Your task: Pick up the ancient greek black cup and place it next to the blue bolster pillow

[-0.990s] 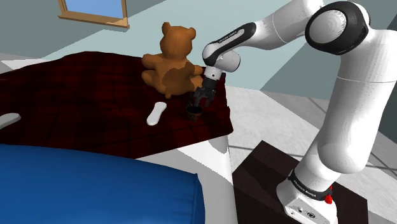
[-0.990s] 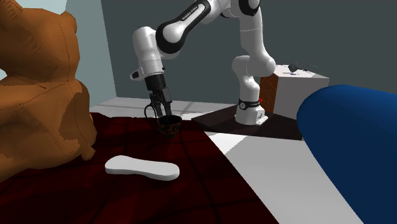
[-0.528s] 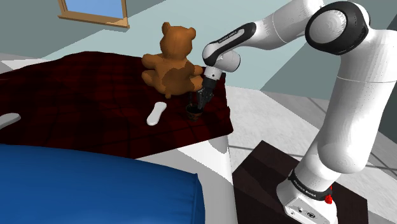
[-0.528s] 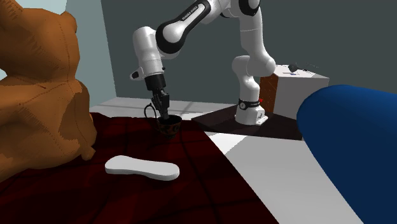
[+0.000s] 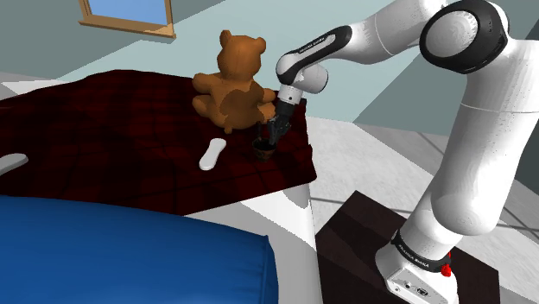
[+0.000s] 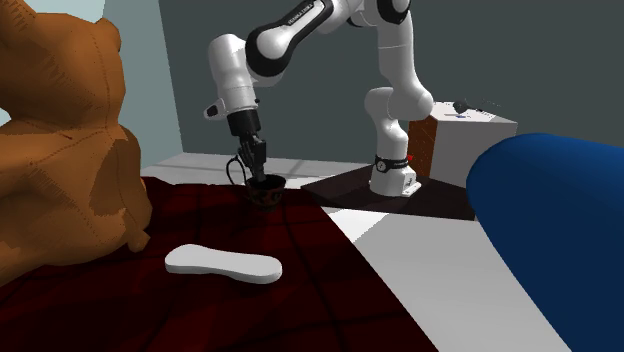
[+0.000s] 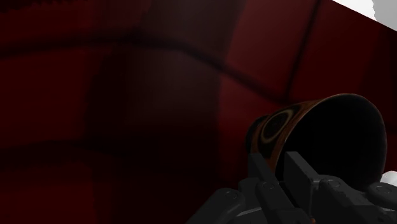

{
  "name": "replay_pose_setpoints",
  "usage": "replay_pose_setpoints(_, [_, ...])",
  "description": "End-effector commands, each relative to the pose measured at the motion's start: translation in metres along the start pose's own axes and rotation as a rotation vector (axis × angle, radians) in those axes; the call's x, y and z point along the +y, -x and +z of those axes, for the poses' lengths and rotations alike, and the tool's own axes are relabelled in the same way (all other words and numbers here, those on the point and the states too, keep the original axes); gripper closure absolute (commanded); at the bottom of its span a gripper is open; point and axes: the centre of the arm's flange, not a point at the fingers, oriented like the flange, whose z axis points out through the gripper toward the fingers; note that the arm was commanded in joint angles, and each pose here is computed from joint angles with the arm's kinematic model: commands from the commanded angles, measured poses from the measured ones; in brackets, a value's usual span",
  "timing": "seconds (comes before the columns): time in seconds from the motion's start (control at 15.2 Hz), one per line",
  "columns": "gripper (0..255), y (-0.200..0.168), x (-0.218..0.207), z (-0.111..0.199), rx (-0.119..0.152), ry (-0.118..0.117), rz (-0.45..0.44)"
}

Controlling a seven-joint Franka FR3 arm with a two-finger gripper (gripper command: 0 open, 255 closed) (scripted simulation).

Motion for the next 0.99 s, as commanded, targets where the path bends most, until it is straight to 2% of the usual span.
replay_pose_setpoints(0.0, [255, 0.000, -0.003, -0.009, 0.000, 0.000, 0.000])
replay_pose_setpoints(0.92, [255, 0.004, -0.028, -0.079, 0.000, 0.000, 0.000])
